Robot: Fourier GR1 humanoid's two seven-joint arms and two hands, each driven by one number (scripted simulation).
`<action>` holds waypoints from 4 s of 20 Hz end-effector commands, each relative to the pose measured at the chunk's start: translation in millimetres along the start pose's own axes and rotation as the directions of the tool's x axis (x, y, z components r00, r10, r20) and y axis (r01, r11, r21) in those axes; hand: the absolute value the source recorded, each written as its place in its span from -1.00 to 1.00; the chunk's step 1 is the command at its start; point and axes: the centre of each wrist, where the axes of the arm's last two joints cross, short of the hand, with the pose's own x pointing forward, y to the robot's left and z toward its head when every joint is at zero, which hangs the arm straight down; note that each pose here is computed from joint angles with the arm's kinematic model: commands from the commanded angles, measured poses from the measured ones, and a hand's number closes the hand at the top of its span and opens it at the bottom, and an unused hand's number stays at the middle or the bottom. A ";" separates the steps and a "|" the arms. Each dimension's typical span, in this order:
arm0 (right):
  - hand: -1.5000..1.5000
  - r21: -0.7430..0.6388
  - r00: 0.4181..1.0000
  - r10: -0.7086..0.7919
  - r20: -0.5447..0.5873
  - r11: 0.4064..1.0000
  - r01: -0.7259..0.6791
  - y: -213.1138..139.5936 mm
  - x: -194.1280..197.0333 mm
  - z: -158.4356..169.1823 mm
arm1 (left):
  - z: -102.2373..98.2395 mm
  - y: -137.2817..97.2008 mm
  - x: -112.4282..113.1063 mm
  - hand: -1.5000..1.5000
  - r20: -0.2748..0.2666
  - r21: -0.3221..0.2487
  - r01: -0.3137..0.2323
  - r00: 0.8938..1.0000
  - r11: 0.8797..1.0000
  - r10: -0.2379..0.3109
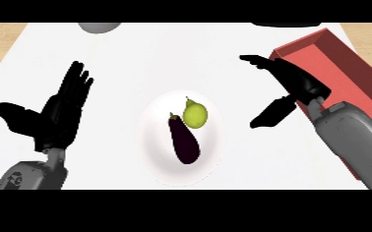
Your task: Pick the eggplant from the plate and place it in the cardboard box
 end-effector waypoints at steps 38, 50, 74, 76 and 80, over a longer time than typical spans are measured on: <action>-1.00 0.254 0.987 -0.003 -0.159 0.966 0.044 126.2 116.1 -31.8 | 21.4 3.8 10.2 0.00 0.001 0.011 -0.011 1.000 1.000 0.011; -1.00 0.238 0.981 0.044 -0.187 0.971 0.002 138.7 86.6 -59.6 | -6.6 7.3 -5.8 0.00 -0.009 0.016 -0.014 1.000 1.000 0.014; -1.00 0.287 0.979 0.073 -0.191 0.958 -0.016 164.5 84.3 -69.8 | -0.5 6.4 14.0 0.00 0.004 -0.012 0.006 1.000 1.000 -0.006; -1.00 0.295 0.979 0.074 -0.189 0.955 -0.015 169.2 84.8 -75.1 | 0.7 -4.1 -10.8 0.00 -0.002 -0.010 -0.006 1.000 1.000 0.006; -1.00 0.316 0.981 0.079 -0.176 0.949 -0.019 188.7 72.6 -51.6 | 16.6 11.1 -5.0 0.00 0.001 0.013 -0.002 1.000 1.000 0.002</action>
